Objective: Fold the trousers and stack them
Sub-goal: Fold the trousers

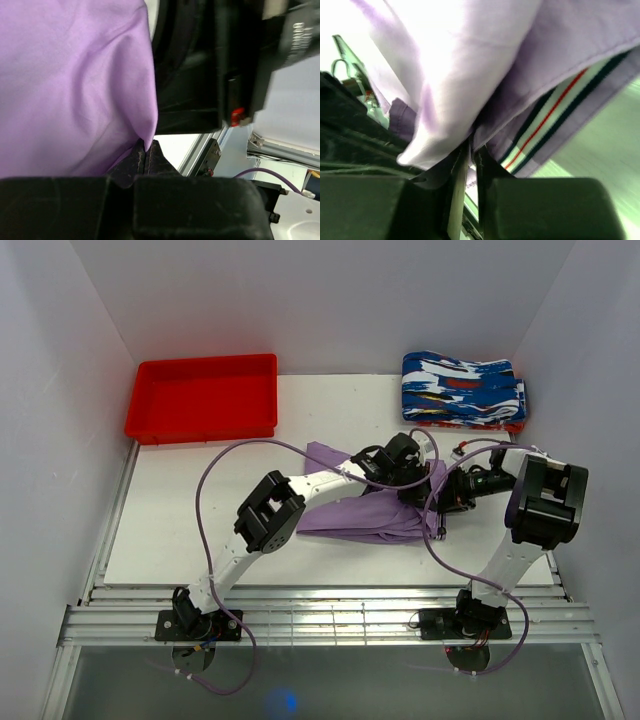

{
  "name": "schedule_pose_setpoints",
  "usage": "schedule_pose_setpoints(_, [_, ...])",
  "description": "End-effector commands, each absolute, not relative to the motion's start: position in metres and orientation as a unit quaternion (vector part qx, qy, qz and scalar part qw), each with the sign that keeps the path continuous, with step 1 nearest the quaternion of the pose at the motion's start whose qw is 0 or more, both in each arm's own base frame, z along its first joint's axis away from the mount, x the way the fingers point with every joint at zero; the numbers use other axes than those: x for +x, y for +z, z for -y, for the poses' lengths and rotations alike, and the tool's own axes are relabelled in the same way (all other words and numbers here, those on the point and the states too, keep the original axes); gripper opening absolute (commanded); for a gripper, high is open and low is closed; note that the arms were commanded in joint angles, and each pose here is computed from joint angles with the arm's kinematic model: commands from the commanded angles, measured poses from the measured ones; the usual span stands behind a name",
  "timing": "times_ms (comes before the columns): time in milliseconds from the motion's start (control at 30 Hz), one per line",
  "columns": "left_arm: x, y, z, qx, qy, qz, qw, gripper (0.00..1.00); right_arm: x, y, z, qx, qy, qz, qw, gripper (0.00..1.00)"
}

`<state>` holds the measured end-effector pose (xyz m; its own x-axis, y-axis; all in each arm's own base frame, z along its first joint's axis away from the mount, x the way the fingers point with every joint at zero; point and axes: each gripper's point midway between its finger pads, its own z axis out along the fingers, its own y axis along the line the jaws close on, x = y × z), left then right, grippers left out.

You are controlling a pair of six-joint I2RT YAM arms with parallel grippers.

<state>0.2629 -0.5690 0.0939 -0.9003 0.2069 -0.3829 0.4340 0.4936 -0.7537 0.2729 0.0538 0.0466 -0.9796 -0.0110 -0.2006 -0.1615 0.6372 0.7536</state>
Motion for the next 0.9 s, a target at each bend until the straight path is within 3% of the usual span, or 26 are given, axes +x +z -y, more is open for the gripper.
schedule_pose_setpoints(0, [0.274, 0.130, 0.577, 0.185, -0.503, -0.832, 0.144, 0.00, 0.289, 0.076, -0.040, -0.079, 0.376, -0.913, 0.135, 0.19])
schedule_pose_setpoints(167, [0.279, 0.124, 0.564, 0.172, -0.499, -0.838, 0.139, 0.00, 0.292, 0.085, -0.012, -0.083, 0.308, -0.935, 0.153, 0.23])
schedule_pose_setpoints(367, [0.283, 0.131, 0.560, 0.167, -0.504, -0.836, 0.137, 0.00, 0.291, 0.069, 0.007, -0.049, 0.294, -0.945, 0.138, 0.21])
schedule_pose_setpoints(867, [0.281, 0.164, 0.578, 0.173, -0.541, -0.810, 0.147, 0.00, 0.283, 0.019, -0.026, -0.007, 0.346, -0.933, 0.098, 0.13])
